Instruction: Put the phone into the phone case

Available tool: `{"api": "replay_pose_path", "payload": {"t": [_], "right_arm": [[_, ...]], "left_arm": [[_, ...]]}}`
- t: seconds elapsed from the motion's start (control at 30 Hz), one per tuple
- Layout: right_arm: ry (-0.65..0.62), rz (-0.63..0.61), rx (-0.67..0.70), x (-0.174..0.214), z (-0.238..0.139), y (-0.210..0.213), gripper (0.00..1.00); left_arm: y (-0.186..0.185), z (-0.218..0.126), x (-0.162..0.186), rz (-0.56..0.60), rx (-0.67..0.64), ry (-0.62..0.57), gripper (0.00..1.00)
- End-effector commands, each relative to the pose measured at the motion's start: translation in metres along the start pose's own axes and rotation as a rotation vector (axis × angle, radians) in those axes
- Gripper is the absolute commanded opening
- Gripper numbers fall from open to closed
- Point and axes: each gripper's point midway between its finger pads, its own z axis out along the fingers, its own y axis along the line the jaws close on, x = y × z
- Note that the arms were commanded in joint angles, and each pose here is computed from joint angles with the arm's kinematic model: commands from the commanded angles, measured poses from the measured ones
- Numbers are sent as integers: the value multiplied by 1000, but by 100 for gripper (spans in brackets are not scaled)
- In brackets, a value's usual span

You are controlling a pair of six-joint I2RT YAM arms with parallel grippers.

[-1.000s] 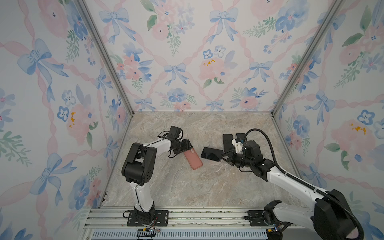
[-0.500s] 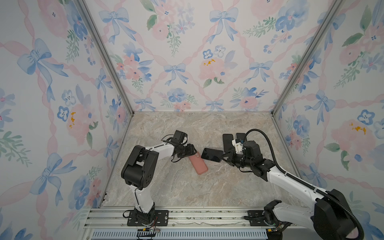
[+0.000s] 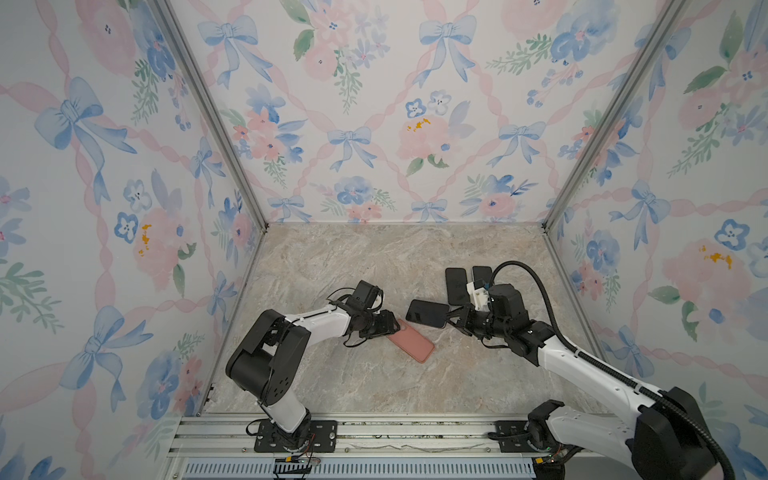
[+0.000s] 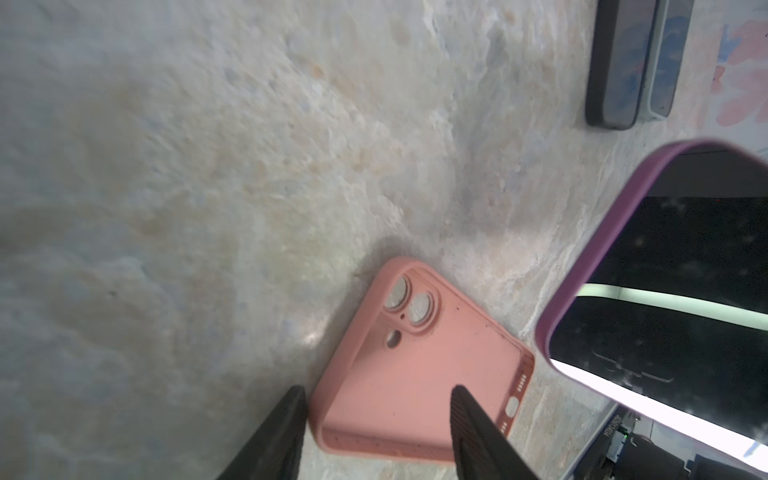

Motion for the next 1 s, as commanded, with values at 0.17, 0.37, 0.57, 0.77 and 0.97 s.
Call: {"api": "replay_pose_path", "payload": {"t": [0.17,0.37,0.57,0.77,0.97], "right_arm": [[41,61,-45,16,-20,3,0],[54,93,1,30,-24,-16,0],[76,123,-35,40,-14,-11,0],[106,161,-73,52,2,-6,0],[127,190,-64,62,13,-16,0]], "left_arm": [[12,2,59,-63,-61,114,57],[13,-15,36,-79,-32,20,57],[-2,-11,12,-87,51,-3,60],[0,1,12,-97,67,19,63],[0,4,12,-102,75,23,62]]}}
